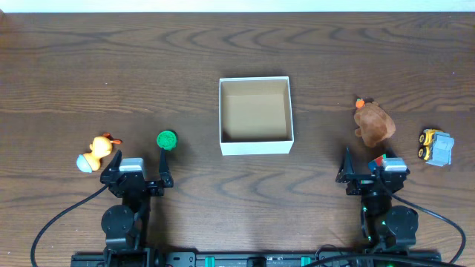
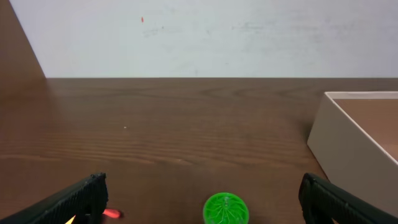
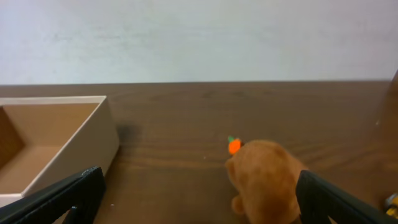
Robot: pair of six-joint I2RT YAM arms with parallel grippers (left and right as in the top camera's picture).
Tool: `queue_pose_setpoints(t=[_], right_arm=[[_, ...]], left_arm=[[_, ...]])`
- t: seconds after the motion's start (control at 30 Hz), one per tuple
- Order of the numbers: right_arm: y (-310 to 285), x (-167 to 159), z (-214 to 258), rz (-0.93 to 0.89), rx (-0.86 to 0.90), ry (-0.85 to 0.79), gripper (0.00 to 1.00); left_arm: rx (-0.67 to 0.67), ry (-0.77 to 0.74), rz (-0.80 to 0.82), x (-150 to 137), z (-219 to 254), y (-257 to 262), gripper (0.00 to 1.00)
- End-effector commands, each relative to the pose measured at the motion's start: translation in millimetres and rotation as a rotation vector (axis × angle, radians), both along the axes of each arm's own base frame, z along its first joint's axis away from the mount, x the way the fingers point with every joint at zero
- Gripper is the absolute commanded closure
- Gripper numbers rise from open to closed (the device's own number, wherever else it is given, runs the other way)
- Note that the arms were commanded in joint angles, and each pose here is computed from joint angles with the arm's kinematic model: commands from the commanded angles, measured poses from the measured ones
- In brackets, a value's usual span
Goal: Pack container
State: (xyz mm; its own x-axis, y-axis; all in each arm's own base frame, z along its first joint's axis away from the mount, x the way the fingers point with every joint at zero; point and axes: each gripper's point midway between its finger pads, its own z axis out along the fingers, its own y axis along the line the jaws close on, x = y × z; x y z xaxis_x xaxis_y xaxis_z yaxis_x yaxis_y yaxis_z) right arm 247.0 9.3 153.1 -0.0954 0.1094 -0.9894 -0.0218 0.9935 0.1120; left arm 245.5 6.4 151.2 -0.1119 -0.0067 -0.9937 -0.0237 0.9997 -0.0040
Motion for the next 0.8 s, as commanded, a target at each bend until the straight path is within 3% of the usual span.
queue_pose_setpoints(t=[0.0,0.13,0.4,0.77], right_arm=[[2.0,0.0,-5.3,0.002,0.109,0.052,0.01],[-1.9,-4.3,25.9,-0.019,0.082,0.091,0.01],[-27.6,-6.7,94.4,-0.163,0.049,0.276,0.01],[-98.4,5.3,103.9,-0.369,0.0,0.816,0.01]], left_arm=[[-0.133,0.029,0.009,-1.1,-6.2,-1.7,0.02],[-0.258,0.09,-0.022,-11.5,17.3,-11.3,0.02],[-0.265,0.263,0.0,-24.5,69.9,-11.6,0.02],[-0.273,0.522,0.033,-15.6,53.1,-11.5,0.02]])
